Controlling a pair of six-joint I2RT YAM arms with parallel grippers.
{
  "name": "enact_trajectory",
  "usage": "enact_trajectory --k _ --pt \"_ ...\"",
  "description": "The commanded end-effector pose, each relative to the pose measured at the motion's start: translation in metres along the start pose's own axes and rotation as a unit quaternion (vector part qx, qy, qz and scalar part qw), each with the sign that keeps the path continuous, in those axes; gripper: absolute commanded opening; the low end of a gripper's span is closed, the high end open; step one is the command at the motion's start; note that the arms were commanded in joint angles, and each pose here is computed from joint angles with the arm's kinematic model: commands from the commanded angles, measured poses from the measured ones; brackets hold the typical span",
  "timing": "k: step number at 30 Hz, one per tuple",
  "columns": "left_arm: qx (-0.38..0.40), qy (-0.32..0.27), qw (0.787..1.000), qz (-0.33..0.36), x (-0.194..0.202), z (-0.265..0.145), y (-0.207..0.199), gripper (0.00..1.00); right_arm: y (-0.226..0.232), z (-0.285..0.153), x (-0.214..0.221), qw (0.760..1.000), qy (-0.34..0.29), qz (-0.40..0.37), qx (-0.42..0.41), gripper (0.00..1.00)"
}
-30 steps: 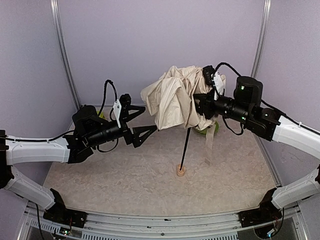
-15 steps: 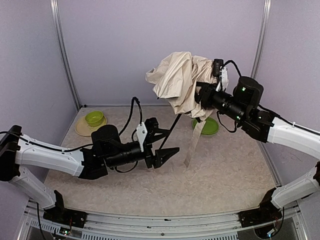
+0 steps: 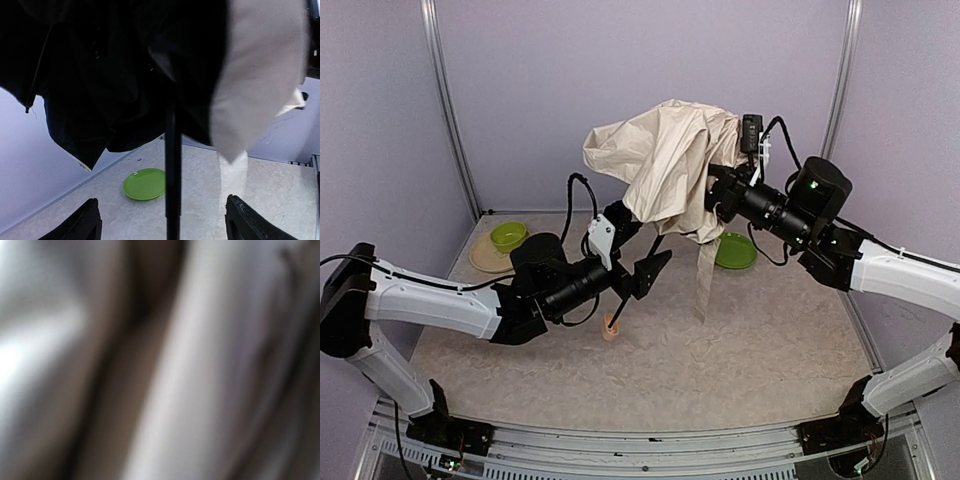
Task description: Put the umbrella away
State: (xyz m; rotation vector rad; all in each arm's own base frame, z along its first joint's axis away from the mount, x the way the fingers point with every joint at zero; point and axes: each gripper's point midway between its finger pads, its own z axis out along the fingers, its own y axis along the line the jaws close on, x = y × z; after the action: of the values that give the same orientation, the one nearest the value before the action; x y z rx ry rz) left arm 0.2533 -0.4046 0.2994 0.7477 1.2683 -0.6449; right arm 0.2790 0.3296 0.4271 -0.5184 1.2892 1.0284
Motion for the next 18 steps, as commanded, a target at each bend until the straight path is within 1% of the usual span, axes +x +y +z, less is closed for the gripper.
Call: enact_trajectory --k 1,2,5,7,8,9,10,11,13,16,18 --pt "-0.033 0.050 0.998 0.008 0.025 0.018 0.011 0.79 0.013 -0.002 -0.019 0.999 -0.042 0.006 -0.026 0.12" --pt "-0.032 0.054 0.998 0.007 0.026 0.020 0.010 0.76 0.008 -0.001 -0.016 0.999 -0.038 0.016 -0.014 0.12" --pt "-0.021 0.071 0.997 0.014 0.035 0.024 0.005 0.68 -0.018 -0.005 0.002 0.995 -0.030 0.083 0.051 0.13" --pt "-0.017 0.092 0.995 0.021 0.045 0.026 0.004 0.62 -0.028 -0.008 0.019 0.991 -0.025 0.114 0.070 0.13" --pt "-0.015 0.105 0.994 0.024 0.051 0.026 0.003 0.57 -0.030 -0.009 0.027 0.989 -0.022 0.125 0.071 0.13" --pt "-0.012 0.117 0.993 0.027 0.057 0.026 0.002 0.51 -0.031 -0.009 0.033 0.988 -0.017 0.134 0.071 0.14" --pt "-0.008 0.127 0.991 0.029 0.063 0.025 0.000 0.41 -0.033 -0.008 0.040 0.987 -0.012 0.142 0.073 0.16" --pt "-0.004 0.136 0.990 0.031 0.067 0.022 -0.001 0.32 -0.035 -0.007 0.045 0.986 -0.004 0.148 0.078 0.19" --pt "0.001 0.149 0.988 0.033 0.073 0.015 -0.001 0.16 -0.041 -0.007 0.058 0.983 0.014 0.156 0.092 0.30" --pt "0.007 0.171 0.985 0.032 0.082 0.003 0.005 0.00 -0.049 -0.015 0.074 0.980 0.051 0.153 0.120 0.48" --pt "0.004 0.186 0.982 0.026 0.088 -0.004 0.014 0.00 -0.056 -0.027 0.087 0.976 0.079 0.151 0.139 0.62"
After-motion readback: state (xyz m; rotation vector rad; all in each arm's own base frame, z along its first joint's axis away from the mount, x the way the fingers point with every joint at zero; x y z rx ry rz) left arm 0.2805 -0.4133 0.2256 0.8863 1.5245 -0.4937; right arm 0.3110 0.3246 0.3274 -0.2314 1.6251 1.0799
